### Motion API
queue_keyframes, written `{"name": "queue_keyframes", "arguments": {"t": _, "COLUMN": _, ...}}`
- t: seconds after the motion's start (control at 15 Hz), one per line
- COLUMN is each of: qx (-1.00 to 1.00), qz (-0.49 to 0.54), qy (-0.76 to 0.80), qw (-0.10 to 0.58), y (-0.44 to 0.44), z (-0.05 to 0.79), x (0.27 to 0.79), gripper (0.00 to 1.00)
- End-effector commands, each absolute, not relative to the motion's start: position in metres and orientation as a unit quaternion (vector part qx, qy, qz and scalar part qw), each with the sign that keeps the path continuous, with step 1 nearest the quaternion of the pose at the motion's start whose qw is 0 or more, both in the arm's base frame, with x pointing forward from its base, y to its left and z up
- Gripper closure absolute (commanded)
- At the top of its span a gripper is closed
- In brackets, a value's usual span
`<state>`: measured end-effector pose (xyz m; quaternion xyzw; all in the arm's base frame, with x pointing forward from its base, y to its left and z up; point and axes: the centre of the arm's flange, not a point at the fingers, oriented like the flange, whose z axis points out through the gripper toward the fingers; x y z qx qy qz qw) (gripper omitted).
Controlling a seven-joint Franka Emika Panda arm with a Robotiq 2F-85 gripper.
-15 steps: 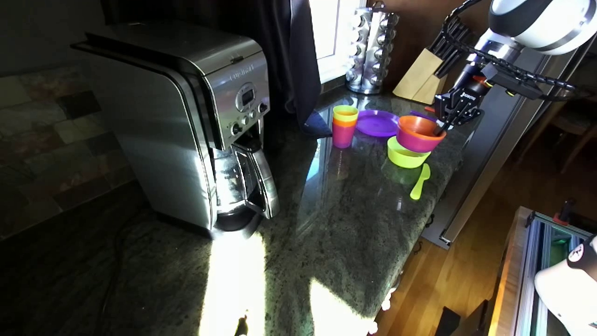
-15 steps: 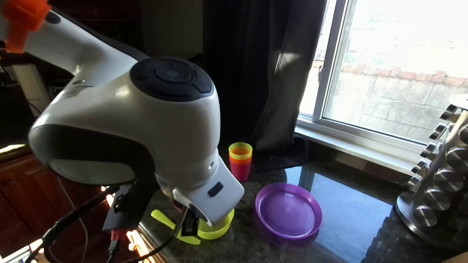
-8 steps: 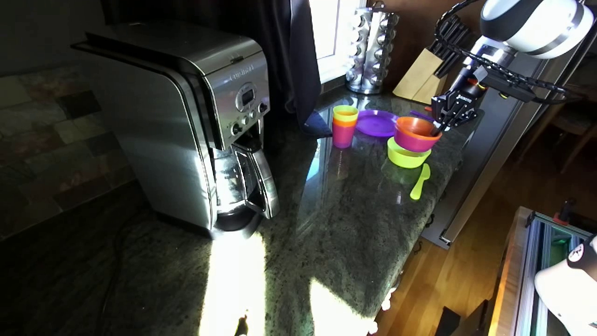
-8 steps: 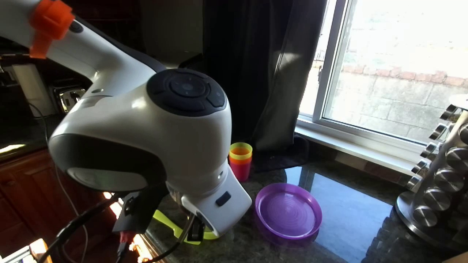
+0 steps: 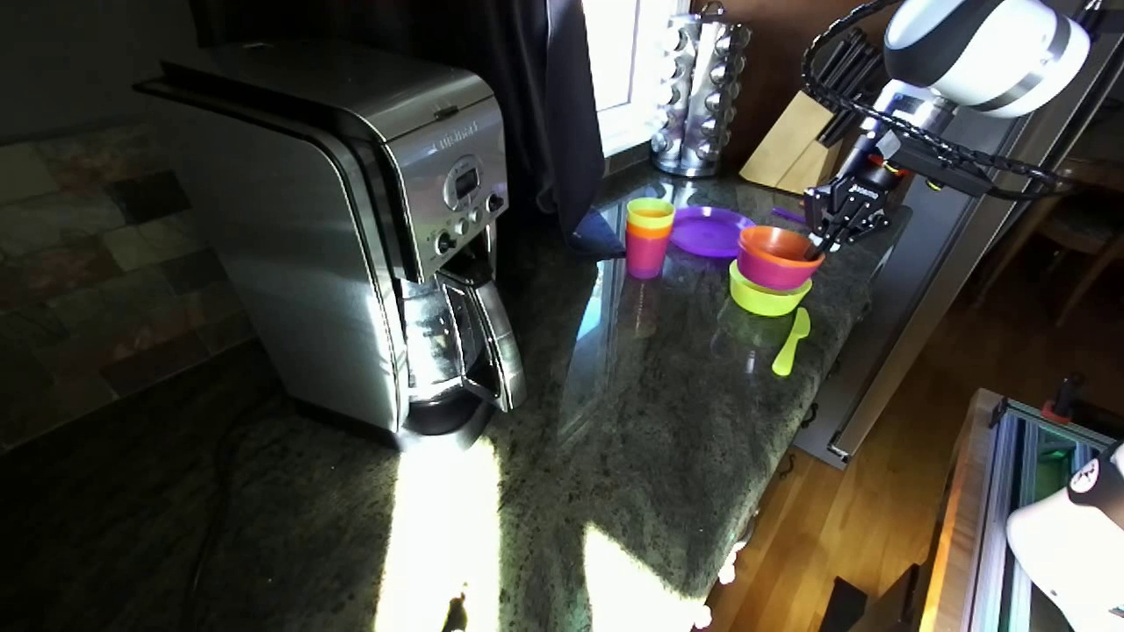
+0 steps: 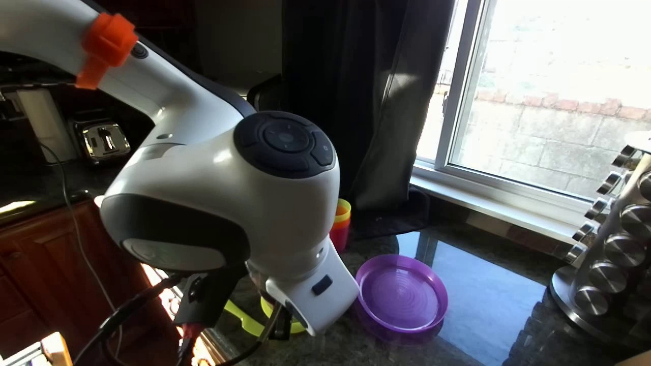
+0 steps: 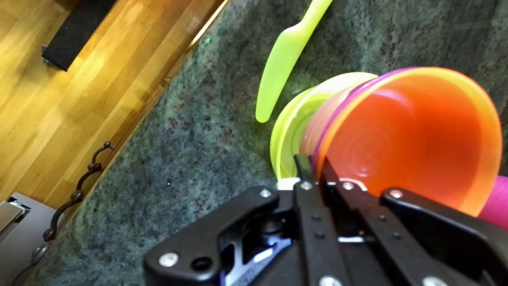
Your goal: Stack the plastic bowls together
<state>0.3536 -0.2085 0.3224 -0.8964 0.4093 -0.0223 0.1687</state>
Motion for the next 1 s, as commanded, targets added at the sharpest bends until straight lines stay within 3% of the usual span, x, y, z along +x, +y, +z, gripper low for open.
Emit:
{"name": "queue_keyframes", "arguments": {"t": 0.0, "qx": -0.892, "qz": -0.016, "qy": 0.418, "qw": 0.172, "y": -0.212, "z": 0.315, "x": 0.364, "gripper": 0.99}}
{"name": "queue_keyframes", "arguments": {"t": 0.13, "qx": -0.895, "qz": -0.011, "qy": 0.414, "qw": 0.167, "y": -0.211, "z": 0.315, "x": 0.366, "gripper": 0.69}}
{"name": "queue_keyframes", "arguments": {"t": 0.67, "qx": -0.914, "qz": -0.037, "qy": 0.373, "qw": 0.155, "y": -0.194, "z": 0.338, "x": 0.364, "gripper": 0.09}}
{"name": "queue_keyframes", "arguments": {"t": 0.73, "qx": -0.918, "qz": -0.038, "qy": 0.366, "qw": 0.146, "y": -0.193, "z": 0.343, "x": 0.363, "gripper": 0.02}}
{"name": "queue_keyframes", "arguments": {"t": 0.93, "qx": -0.940, "qz": -0.039, "qy": 0.322, "qw": 0.109, "y": -0.186, "z": 0.360, "x": 0.360, "gripper": 0.00}}
